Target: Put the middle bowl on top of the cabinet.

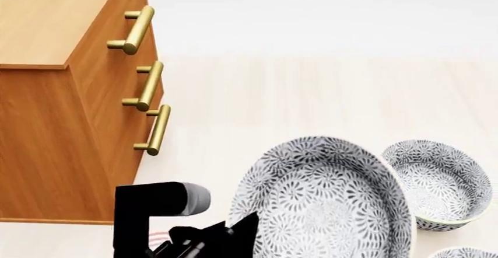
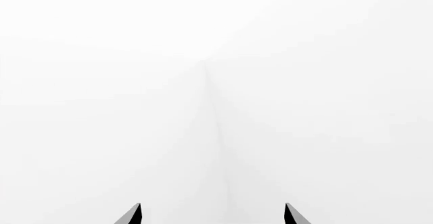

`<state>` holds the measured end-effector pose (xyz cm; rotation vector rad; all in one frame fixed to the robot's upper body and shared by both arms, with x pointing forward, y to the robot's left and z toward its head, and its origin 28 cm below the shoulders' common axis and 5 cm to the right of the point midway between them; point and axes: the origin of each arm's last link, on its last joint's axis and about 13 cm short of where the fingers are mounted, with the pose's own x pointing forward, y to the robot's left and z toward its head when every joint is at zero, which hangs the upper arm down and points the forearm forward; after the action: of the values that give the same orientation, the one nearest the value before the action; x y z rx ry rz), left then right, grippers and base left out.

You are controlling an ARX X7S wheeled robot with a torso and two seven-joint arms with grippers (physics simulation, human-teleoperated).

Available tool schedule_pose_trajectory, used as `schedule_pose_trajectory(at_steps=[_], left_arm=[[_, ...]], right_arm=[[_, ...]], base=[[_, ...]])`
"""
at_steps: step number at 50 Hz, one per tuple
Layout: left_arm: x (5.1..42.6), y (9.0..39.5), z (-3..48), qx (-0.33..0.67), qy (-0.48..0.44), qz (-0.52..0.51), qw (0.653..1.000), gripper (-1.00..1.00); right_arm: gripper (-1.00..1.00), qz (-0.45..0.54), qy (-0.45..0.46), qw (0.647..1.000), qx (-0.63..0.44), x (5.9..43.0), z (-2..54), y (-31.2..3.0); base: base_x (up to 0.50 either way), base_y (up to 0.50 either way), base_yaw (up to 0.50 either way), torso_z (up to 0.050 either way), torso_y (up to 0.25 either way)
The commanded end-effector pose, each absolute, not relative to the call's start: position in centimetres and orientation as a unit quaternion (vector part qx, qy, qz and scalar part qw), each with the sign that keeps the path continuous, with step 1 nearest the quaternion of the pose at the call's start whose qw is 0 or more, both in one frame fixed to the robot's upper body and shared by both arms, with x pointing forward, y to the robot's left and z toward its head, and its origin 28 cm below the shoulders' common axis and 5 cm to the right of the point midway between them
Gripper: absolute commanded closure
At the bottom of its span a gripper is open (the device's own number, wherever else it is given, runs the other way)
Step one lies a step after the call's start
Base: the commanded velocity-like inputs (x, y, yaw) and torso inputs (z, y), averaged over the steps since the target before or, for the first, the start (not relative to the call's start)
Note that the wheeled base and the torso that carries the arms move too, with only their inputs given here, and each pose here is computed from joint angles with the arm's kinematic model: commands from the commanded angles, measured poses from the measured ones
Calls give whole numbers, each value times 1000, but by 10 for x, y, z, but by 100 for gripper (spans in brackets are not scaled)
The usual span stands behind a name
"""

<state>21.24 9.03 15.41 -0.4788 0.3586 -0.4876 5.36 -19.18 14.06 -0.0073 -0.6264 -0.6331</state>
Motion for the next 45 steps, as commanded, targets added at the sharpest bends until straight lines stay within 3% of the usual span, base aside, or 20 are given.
schedule_pose_trajectory(at_steps=[1, 20, 35, 45], left_arm=[[203, 97, 190, -243, 97, -265, 928, 100], [175, 129, 266, -209, -21, -245, 947, 100], [172, 144, 324, -219, -32, -155, 963, 100], [191, 152, 357, -238, 12, -125, 963, 100]], right_arm=[[-100, -313, -303, 900, -20, 52, 137, -195], [-100, -312, -304, 900, -19, 59, 138, -184], [-100, -311, -306, 900, -18, 65, 144, -172], [-100, -311, -308, 899, -16, 67, 146, -169]], base=[[0, 0, 0, 19, 250], [0, 0, 0, 4, 44], [0, 0, 0, 0, 0], [0, 0, 0, 0, 0]])
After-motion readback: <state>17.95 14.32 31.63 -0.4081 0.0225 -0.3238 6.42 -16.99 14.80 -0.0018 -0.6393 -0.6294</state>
